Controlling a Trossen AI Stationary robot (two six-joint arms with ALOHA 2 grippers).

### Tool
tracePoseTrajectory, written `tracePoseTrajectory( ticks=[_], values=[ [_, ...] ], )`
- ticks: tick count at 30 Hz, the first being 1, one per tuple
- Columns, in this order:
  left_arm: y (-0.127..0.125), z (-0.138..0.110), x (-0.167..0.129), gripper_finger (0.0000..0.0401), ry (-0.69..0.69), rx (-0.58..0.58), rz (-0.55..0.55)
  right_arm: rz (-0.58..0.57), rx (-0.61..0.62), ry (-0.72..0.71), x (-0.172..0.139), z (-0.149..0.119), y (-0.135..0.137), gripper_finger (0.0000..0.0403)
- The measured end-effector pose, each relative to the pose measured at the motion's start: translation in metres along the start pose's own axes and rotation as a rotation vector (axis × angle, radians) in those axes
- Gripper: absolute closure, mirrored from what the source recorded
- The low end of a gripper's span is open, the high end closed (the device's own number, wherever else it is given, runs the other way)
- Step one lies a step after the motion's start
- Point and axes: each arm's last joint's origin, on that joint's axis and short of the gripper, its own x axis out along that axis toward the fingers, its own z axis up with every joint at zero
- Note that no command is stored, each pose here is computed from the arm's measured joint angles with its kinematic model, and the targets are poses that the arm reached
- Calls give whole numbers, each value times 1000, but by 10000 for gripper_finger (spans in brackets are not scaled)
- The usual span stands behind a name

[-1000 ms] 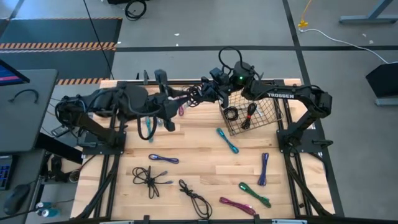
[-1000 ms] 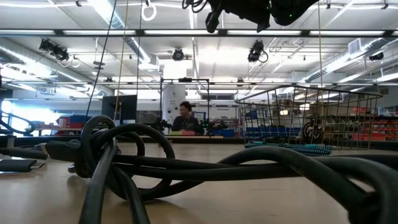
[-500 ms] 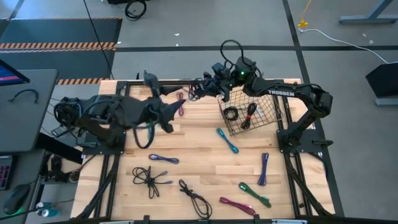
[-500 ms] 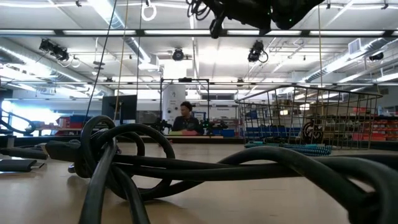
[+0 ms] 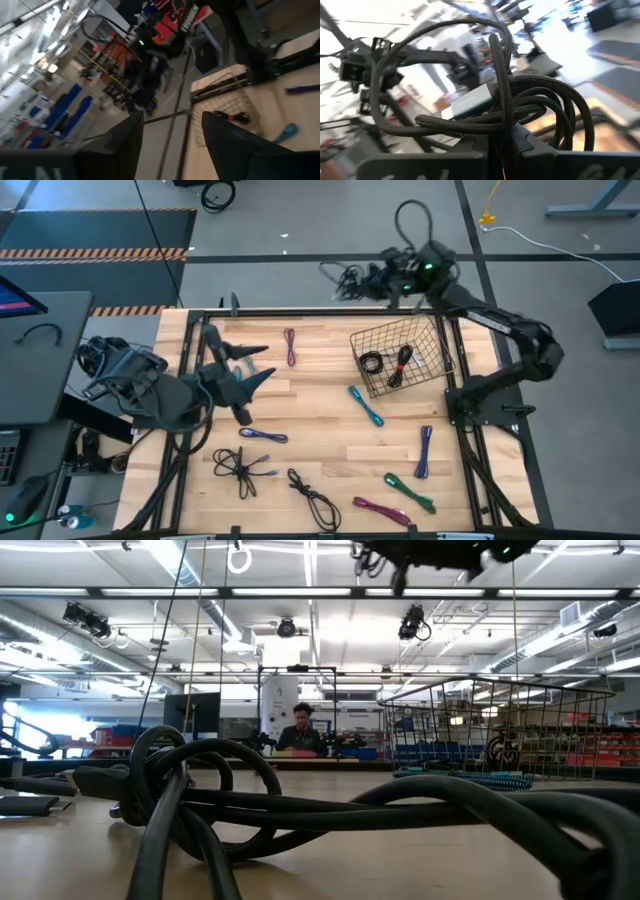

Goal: Pick and place USB-C Cables
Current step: Put the black charger cable into the wire basket

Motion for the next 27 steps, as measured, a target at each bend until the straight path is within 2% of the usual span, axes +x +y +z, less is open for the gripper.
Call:
tracePoseTrajectory(
  ticks=[7, 15, 21, 27],
  values=[
    [-5, -2, -8, 195, -1, -14, -39, -271, -49, -2, -65, 7, 48, 380],
    [-5, -2, -8, 195, -1, -17, -38, -425, -39, -14, -110, -7, 104, 380],
    [-5, -2, -8, 196, -1, -17, -38, -624, 68, 66, -133, -32, 122, 380],
    [-5, -2, -8, 196, -1, -37, -40, -756, 135, 158, -142, -49, 127, 380]
  ],
)
